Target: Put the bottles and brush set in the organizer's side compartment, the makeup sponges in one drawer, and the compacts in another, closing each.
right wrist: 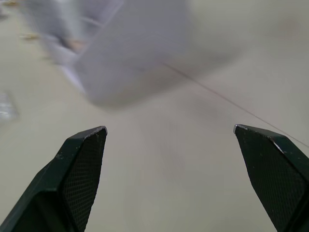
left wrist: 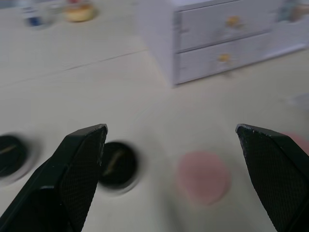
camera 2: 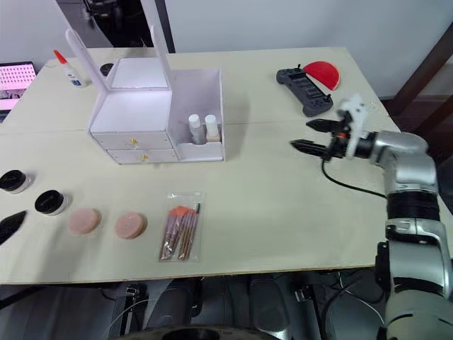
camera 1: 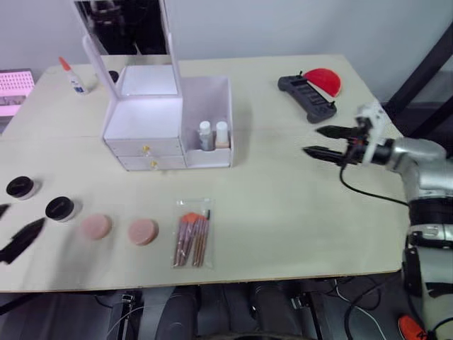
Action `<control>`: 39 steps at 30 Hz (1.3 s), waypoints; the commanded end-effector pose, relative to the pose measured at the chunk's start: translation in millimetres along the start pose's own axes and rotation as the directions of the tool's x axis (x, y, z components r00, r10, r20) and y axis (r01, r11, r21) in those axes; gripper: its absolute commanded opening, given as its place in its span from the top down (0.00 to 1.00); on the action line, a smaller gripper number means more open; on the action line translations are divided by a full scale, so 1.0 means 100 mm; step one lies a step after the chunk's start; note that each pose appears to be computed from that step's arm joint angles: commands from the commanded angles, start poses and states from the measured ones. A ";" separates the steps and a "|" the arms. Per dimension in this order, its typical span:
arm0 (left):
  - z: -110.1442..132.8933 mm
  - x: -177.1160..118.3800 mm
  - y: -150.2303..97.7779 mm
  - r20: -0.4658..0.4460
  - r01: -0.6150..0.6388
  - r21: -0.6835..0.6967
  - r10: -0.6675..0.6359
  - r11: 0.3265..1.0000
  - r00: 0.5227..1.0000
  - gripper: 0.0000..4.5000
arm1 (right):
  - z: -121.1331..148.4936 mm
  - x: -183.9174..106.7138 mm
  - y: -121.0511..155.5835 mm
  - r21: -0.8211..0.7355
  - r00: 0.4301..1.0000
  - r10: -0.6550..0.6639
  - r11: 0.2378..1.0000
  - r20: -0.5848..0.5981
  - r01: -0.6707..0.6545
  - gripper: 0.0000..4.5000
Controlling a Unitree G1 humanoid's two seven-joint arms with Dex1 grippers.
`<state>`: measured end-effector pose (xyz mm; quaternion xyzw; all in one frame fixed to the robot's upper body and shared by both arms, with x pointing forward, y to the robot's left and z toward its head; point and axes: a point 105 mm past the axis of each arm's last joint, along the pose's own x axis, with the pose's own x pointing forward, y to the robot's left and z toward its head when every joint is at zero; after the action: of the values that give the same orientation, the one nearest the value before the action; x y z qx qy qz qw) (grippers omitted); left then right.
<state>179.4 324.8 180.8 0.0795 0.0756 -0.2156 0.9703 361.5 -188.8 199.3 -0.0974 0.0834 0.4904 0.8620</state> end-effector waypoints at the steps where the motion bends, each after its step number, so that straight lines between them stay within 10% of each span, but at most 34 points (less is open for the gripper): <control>1: 0.05 0.23 -0.34 -0.036 0.170 -0.010 -0.170 0.985 0.985 0.00 | 0.21 0.13 0.30 -0.021 0.996 0.090 0.996 0.009 -0.089 0.01; 9: 0.07 0.80 -1.09 -0.093 0.479 0.047 -0.474 0.876 0.876 0.00 | 0.16 0.28 1.19 0.350 0.892 0.438 0.858 -0.116 -0.376 0.01; 12: -0.06 0.95 -1.22 -0.139 0.520 0.052 -0.510 0.852 0.849 0.18 | 0.07 0.33 1.43 0.516 0.835 0.535 0.756 -0.132 -0.403 0.00; 19: -0.32 1.17 -1.30 -0.124 0.507 0.031 -0.500 0.861 0.857 0.99 | -0.37 0.74 1.76 0.678 0.764 0.607 0.658 -0.220 -0.327 0.00; 39: -0.68 1.30 -1.35 -0.224 0.453 0.036 -0.435 0.891 0.872 0.99 | -0.69 1.47 1.96 0.855 0.753 0.575 0.518 -0.320 -0.032 0.00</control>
<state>227.3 152.5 76.0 0.1162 0.1737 -0.4481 0.8692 262.4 12.5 95.3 0.1992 0.5434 0.5254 0.6237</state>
